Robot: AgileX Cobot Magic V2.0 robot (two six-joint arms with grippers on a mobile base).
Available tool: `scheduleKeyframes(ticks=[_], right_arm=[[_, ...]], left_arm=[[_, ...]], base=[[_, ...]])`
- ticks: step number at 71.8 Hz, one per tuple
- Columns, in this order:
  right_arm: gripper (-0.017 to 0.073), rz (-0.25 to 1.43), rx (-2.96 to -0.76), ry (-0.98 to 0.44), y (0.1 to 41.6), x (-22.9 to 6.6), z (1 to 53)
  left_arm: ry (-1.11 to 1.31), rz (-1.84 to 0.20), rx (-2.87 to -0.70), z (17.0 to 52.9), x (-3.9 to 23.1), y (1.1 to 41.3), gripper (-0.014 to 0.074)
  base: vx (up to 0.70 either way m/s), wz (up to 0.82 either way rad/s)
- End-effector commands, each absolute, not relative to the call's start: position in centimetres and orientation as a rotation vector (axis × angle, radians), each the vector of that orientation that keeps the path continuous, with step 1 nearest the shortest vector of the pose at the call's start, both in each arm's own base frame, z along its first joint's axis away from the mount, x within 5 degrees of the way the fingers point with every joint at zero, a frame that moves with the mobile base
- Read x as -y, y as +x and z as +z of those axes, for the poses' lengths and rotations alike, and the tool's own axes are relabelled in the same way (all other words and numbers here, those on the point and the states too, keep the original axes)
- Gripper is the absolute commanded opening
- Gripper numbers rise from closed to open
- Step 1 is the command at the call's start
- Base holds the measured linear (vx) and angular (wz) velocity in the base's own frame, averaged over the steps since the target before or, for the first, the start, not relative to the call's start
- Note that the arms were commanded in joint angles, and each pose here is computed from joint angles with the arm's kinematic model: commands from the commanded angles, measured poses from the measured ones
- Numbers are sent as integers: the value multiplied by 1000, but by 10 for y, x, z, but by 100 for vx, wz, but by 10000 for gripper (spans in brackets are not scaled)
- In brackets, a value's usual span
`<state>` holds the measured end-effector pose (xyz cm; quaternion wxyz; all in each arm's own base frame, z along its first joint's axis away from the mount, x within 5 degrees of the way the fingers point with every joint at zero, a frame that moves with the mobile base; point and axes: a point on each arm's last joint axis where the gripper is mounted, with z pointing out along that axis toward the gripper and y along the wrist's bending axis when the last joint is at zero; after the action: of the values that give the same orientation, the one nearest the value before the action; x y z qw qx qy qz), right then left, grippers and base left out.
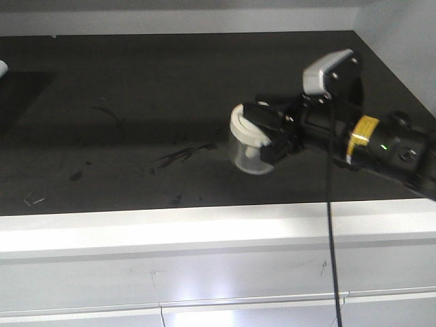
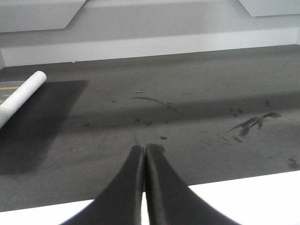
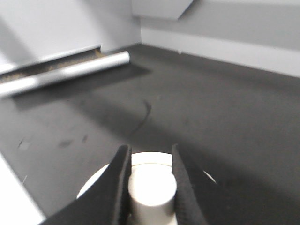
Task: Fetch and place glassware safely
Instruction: 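Pull the held jar back out of the fume hood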
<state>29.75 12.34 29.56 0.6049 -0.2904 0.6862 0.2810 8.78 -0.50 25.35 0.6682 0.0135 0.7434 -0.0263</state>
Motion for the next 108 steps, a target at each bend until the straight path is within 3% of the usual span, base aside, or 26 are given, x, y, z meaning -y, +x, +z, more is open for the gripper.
scheduleKeyframes(ticks=[1, 37, 108], right_arm=[[-3, 696, -1463, -693, 268, -119, 322], [-3, 759, -1550, -747, 182, -103, 275], [-3, 746, -1538, -708, 182, -101, 273]], left_arm=[[28, -77, -1591, 268, 6, 89, -7], [28, -76, -1592, 268, 6, 89, -7], [28, -76, -1592, 268, 6, 89, -7]], base=[[0, 0], [0, 0], [0, 2]])
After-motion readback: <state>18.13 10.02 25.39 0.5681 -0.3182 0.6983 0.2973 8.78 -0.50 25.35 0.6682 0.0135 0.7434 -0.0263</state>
